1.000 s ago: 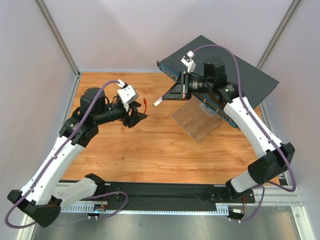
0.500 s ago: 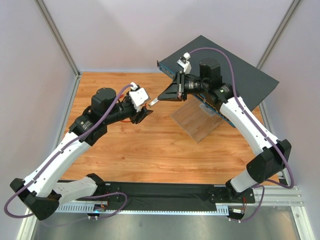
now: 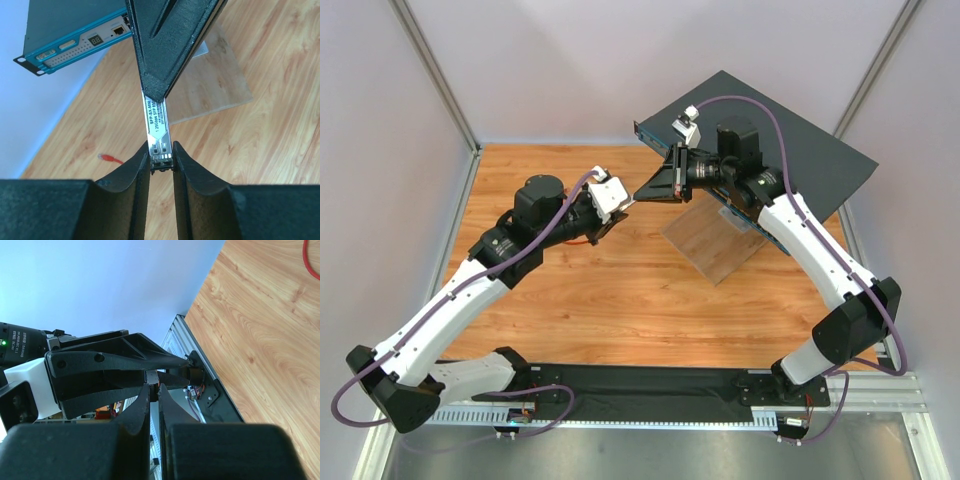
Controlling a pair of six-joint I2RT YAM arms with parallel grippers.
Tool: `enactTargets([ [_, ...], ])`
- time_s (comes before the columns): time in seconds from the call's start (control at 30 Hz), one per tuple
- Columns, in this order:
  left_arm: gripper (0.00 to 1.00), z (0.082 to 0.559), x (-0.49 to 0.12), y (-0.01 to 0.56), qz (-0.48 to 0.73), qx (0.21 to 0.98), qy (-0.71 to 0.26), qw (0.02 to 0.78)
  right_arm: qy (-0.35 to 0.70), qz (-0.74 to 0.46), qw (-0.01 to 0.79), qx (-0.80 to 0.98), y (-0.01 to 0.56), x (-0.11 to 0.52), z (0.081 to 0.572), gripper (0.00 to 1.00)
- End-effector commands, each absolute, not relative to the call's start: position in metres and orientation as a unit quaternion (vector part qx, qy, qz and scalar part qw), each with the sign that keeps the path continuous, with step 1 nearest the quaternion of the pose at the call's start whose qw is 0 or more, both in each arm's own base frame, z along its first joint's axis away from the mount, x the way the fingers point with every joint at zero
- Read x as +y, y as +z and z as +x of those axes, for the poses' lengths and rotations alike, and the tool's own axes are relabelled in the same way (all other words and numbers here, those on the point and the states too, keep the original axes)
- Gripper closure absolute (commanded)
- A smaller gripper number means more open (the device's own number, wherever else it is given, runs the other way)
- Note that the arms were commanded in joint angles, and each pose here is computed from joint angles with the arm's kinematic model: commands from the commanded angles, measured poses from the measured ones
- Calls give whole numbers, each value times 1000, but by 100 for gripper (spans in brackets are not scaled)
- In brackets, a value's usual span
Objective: Insert the plug into the switch port
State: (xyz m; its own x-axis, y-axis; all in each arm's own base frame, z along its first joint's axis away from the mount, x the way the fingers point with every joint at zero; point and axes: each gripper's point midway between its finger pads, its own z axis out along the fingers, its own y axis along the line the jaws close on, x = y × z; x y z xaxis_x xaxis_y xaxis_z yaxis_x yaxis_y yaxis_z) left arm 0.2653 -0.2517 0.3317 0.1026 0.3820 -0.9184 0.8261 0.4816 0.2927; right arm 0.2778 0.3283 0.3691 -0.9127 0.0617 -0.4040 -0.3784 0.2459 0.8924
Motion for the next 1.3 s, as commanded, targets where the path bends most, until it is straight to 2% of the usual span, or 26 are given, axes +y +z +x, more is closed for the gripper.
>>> enactTargets([
  [0.0, 70, 270, -255, 355, 471, 613, -184, 608, 613, -106, 172, 764, 369, 332, 275, 100],
  [0.37, 71, 272, -251, 362, 459, 615, -174, 616, 608, -97, 167, 770, 365, 330, 277, 100],
  [0.5, 84, 270, -251, 363, 459, 614, -179, 617, 609, -86, 158, 773, 361, 330, 281, 100],
  [0.53, 95, 269, -251, 365, 460, 611, -180, 618, 609, -87, 157, 773, 361, 330, 281, 100],
  [0.57, 100, 269, -252, 364, 461, 611, -182, 618, 610, -87, 158, 772, 362, 330, 281, 100],
  [0.6, 100, 269, -252, 364, 461, 611, -182, 617, 609, -86, 156, 773, 361, 330, 281, 100],
  [0.63, 100, 268, -252, 362, 463, 612, -183, 614, 612, -89, 159, 770, 363, 331, 281, 97],
  [0.67, 100, 266, -254, 362, 467, 610, -190, 611, 613, -91, 162, 768, 365, 330, 281, 89],
  [0.7, 100, 265, -254, 363, 466, 611, -192, 610, 612, -93, 168, 767, 366, 328, 283, 71],
  [0.77, 100, 263, -255, 360, 462, 620, -203, 601, 608, -103, 201, 761, 381, 323, 288, 55],
  [0.8, 100, 260, -256, 358, 462, 626, -211, 592, 599, -99, 210, 766, 382, 317, 291, 42],
  [1.0, 100, 257, -263, 343, 410, 710, -249, 516, 537, -115, 374, 748, 437, 258, 311, 29],
  [1.07, 100, 257, -272, 343, 404, 721, -253, 503, 512, -122, 426, 736, 455, 235, 304, 26],
  [1.1, 100, 256, -274, 342, 390, 731, -256, 498, 497, -112, 452, 732, 463, 215, 300, 22],
  [1.17, 100, 257, -284, 343, 389, 735, -251, 496, 473, -104, 480, 732, 465, 191, 298, 16],
  [1.2, 100, 259, -287, 342, 385, 741, -243, 494, 452, -68, 494, 740, 458, 162, 299, 10],
  [1.27, 100, 266, -298, 342, 373, 753, -228, 492, 450, -35, 495, 742, 452, 133, 295, 6],
])
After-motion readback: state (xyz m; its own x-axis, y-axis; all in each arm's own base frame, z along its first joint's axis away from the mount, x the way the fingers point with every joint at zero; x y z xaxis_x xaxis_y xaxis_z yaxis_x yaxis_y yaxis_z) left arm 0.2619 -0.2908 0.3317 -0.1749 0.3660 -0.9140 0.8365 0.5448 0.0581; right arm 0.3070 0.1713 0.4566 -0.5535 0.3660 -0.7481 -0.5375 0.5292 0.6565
